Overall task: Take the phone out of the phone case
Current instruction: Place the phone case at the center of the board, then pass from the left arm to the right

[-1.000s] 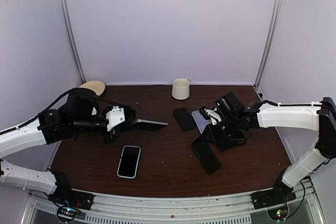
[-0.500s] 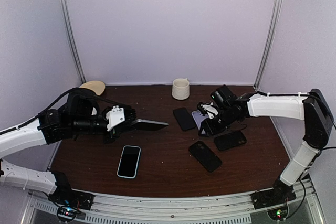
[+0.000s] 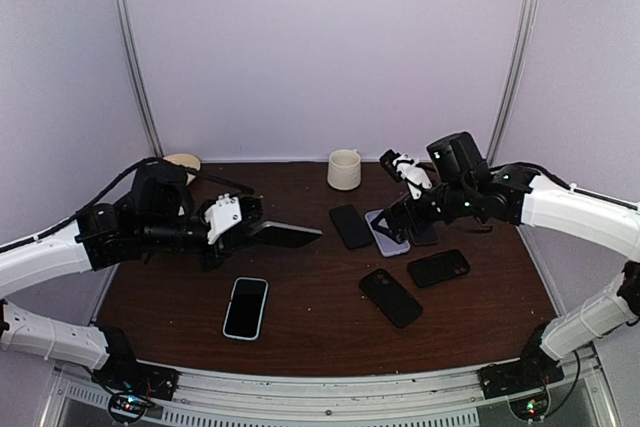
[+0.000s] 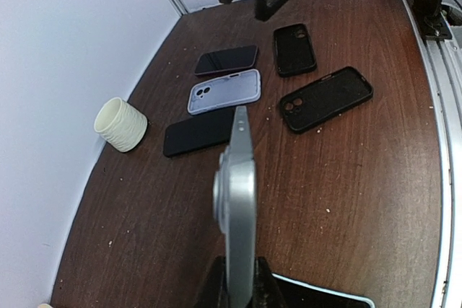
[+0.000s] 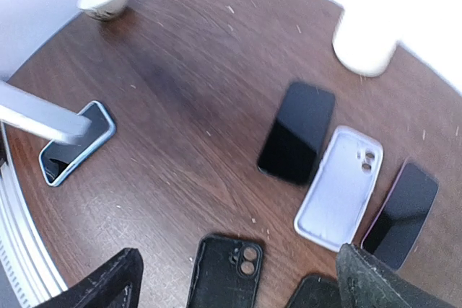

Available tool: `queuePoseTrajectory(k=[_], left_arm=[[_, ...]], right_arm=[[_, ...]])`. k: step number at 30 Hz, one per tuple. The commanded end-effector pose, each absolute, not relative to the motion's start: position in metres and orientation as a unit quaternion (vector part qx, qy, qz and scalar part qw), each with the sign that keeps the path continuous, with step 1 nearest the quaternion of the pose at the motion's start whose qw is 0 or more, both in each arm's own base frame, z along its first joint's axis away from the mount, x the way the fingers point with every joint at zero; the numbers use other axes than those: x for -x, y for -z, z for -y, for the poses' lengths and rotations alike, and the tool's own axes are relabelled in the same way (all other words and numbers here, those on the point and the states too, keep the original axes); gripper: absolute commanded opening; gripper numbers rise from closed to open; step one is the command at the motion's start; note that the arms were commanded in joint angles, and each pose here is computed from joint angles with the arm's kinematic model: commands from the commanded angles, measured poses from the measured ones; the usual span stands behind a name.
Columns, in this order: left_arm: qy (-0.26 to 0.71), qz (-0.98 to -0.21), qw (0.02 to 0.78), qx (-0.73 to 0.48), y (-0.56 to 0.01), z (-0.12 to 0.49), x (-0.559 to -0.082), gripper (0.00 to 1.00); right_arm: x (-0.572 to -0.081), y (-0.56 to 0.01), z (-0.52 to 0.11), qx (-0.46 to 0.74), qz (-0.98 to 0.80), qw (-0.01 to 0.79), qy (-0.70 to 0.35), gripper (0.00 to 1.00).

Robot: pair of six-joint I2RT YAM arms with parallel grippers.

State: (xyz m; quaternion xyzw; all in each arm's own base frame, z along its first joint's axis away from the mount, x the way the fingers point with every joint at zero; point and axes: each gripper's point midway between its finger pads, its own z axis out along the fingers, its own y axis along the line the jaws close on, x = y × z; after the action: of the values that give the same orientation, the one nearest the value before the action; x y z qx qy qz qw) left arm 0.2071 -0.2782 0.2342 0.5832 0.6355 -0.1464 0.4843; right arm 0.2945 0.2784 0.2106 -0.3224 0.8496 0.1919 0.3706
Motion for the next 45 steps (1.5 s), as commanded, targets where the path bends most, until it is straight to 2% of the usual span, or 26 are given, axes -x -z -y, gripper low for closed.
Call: queuePoseTrajectory(k=[1,8,13,17,24,28,33,45], left_arm=[[0.183,-0.64,0.53,-0.525,-0.279,0.29,-0.224,0.0],[0.239,-0.692,0.518,-0.442,-0.288,0.299,-0.241,0.0],[0.26,-0.752,0.498,-0.344,-0.297,0.298,-0.266,0.0],[0.301,-0.765,0.471,-0.319,-0.302,0.307,-0.266,0.0],[0.403,-0.79,0.366,-0.283,-0.306,0.319,-0.264,0.0],[0.455,-0.779,0.34,-0.265,-0.313,0.322,-0.262,0.0],[0.496,-0.766,0.313,-0.264,-0.318,0.325,-0.257,0.0],[0.514,-0.751,0.3,-0.285,-0.323,0.327,-0.245,0.0]], right_arm=[[-0.291,-0.229,-0.285,0.359,-0.802,0.449,-0.161,1.0],[-0.274,-0.256,-0.312,0.415,-0.734,0.517,-0.146,0.99],[-0.263,-0.276,-0.338,0.46,-0.658,0.589,-0.086,0.99],[-0.259,-0.287,-0.361,0.484,-0.609,0.623,-0.082,0.99],[-0.251,-0.296,-0.394,0.529,-0.56,0.632,-0.085,0.99],[-0.253,-0.299,-0.405,0.539,-0.552,0.631,-0.082,0.99],[-0.258,-0.305,-0.416,0.532,-0.548,0.64,-0.084,0.99],[-0.262,-0.303,-0.438,0.535,-0.555,0.627,-0.114,0.99]])
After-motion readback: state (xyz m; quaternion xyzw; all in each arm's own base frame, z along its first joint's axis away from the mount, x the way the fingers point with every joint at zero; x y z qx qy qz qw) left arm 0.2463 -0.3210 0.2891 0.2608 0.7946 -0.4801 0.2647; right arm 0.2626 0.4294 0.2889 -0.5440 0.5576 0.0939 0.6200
